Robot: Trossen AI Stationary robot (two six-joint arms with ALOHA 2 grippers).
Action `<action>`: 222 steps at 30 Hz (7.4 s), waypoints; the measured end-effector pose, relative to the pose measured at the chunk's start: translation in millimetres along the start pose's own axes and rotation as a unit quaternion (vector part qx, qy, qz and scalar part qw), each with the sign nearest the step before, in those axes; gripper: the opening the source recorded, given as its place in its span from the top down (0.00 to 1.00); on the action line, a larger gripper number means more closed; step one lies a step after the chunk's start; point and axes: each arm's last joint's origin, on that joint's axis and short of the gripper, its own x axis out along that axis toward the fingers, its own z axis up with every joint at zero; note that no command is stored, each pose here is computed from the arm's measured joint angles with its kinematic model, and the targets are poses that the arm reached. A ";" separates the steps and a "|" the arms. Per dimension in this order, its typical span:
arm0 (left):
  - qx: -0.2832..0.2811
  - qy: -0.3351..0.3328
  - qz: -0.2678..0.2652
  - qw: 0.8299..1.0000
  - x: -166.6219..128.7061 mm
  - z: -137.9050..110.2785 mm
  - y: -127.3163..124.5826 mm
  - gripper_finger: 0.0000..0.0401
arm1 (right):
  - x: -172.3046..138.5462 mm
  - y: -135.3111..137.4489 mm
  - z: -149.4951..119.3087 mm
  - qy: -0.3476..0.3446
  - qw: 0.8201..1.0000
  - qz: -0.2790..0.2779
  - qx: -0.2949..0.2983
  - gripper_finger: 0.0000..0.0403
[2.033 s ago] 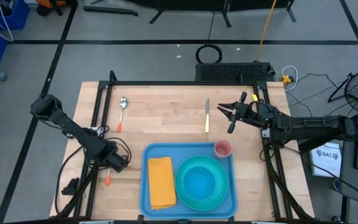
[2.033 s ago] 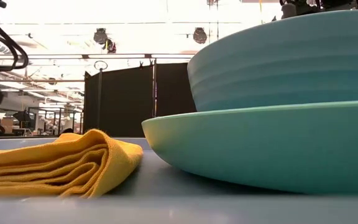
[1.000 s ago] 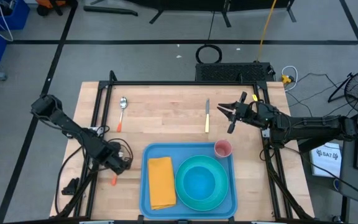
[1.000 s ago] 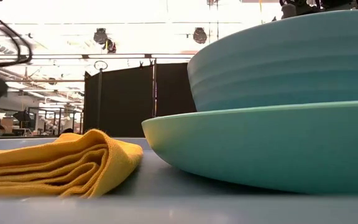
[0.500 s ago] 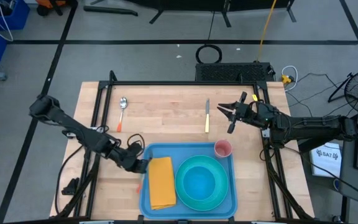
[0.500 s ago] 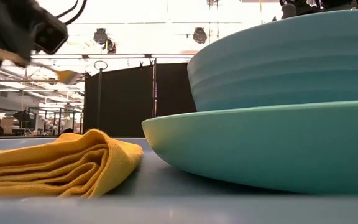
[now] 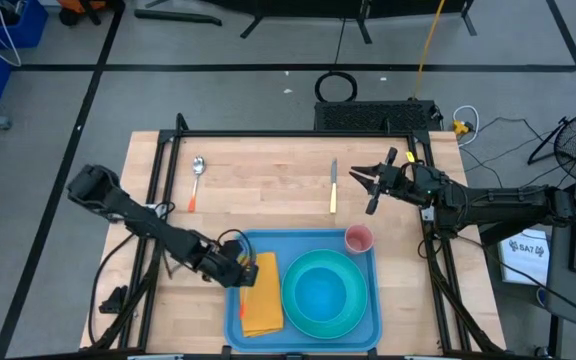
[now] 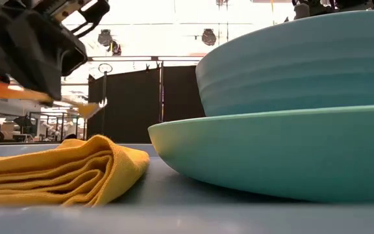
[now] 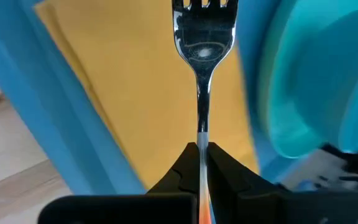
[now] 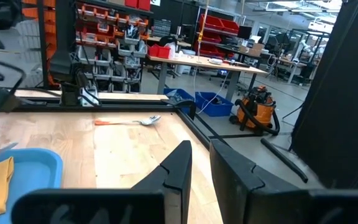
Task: Set up tray
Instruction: Put the orange fork on the yellow table napkin, then put the orange spoon on the yellow table napkin beside the orange fork
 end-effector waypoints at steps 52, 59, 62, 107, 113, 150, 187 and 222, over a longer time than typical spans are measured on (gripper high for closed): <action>-0.096 -0.062 0.114 0.987 51.9 -29.6 -19.1 0.91 | -2.8 -0.9 1.2 -0.002 1.000 0.000 -0.012 0.88; -0.082 -0.052 0.100 0.990 52.1 -25.6 -24.2 0.70 | -2.8 -0.9 1.2 -0.002 1.000 0.000 -0.012 0.88; -0.073 -0.051 0.108 0.990 51.7 -25.6 -22.8 0.63 | -2.8 -0.9 1.1 -0.001 1.000 0.000 -0.012 0.88; 0.028 -0.276 0.164 0.947 -150.7 203.6 134.4 0.93 | -2.8 -1.4 4.1 -0.016 1.000 -0.003 -0.003 0.88; -0.026 -0.211 0.187 0.959 -149.1 232.1 167.4 0.98 | -2.8 -1.6 4.8 -0.020 1.000 -0.005 -0.001 0.88; -0.033 -0.132 0.248 0.959 -114.5 255.3 181.9 0.75 | -2.8 -1.6 4.6 -0.019 1.000 -0.005 -0.007 0.88; 0.068 -0.141 -0.153 0.976 -63.8 59.2 24.2 0.98 | -2.8 -1.5 3.9 -0.016 1.000 -0.004 0.000 0.88; -0.091 -0.161 -0.059 0.981 67.6 -35.3 -25.3 0.98 | -7.1 3.4 7.9 -0.033 0.999 0.036 0.014 0.88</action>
